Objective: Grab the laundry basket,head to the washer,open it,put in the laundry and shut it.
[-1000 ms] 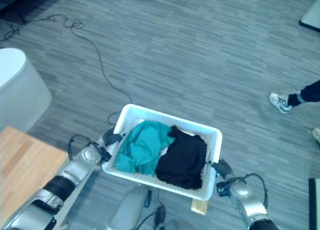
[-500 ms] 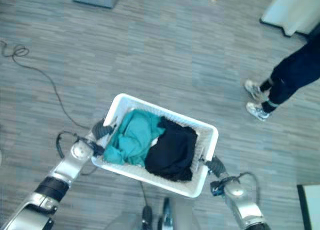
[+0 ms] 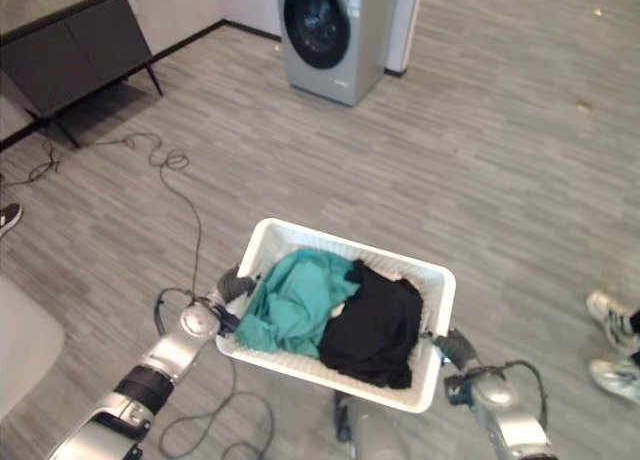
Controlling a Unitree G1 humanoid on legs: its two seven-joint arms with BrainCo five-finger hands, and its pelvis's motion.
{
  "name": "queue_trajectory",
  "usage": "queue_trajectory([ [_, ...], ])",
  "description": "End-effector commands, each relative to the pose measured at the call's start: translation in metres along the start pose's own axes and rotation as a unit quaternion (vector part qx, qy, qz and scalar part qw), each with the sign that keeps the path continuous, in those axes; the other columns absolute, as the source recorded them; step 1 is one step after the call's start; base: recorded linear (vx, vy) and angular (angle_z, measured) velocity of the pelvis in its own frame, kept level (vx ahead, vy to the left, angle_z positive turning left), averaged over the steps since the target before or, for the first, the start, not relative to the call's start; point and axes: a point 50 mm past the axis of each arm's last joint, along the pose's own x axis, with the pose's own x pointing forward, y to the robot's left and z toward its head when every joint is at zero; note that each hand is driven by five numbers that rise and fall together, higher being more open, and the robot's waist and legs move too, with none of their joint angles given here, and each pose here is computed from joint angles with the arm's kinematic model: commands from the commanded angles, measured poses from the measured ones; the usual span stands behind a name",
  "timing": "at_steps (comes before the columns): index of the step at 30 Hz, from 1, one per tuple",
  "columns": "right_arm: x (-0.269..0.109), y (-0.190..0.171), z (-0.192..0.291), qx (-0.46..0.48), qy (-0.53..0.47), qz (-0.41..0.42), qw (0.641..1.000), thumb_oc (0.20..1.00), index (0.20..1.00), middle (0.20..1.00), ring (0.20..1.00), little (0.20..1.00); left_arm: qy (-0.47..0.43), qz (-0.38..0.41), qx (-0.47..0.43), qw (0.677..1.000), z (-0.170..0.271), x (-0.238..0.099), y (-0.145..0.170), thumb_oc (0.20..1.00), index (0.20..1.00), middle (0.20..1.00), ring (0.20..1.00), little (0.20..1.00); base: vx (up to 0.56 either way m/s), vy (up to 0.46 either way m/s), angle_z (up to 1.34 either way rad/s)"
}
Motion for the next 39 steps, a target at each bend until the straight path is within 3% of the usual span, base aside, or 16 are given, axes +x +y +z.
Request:
queue_trajectory([
  [1,-0.010,-0.009,0.036,0.020,-0.100,0.000,0.995,0.200,0.200,0.200,0.200,0.200,-0.056,0.067,0.007,0.996,0.025,0.004,0.050,0.200,0.200,0.200,0.200,0.200,0.31,-0.235,-0.42],
  [12,-0.006,-0.006,0.045,0.010,-0.121,-0.001,0.993,0.200,0.200,0.200,0.200,0.200,-0.059,0.070,0.024,0.996,0.030,0.010,0.051,0.200,0.200,0.200,0.200,0.200,0.35,-0.031,-0.37],
  [25,0.021,0.033,0.055,0.012,-0.129,0.040,0.991,0.200,0.200,0.200,0.200,0.200,-0.036,0.090,0.019,0.995,0.011,-0.002,0.067,0.200,0.200,0.200,0.200,0.200,0.50,0.190,-0.46],
  [39,0.011,0.007,0.047,0.029,-0.138,-0.019,0.990,0.200,0.200,0.200,0.200,0.200,-0.076,0.074,0.012,0.994,0.022,-0.006,0.049,0.200,0.200,0.200,0.200,0.200,0.13,-0.083,0.23],
])
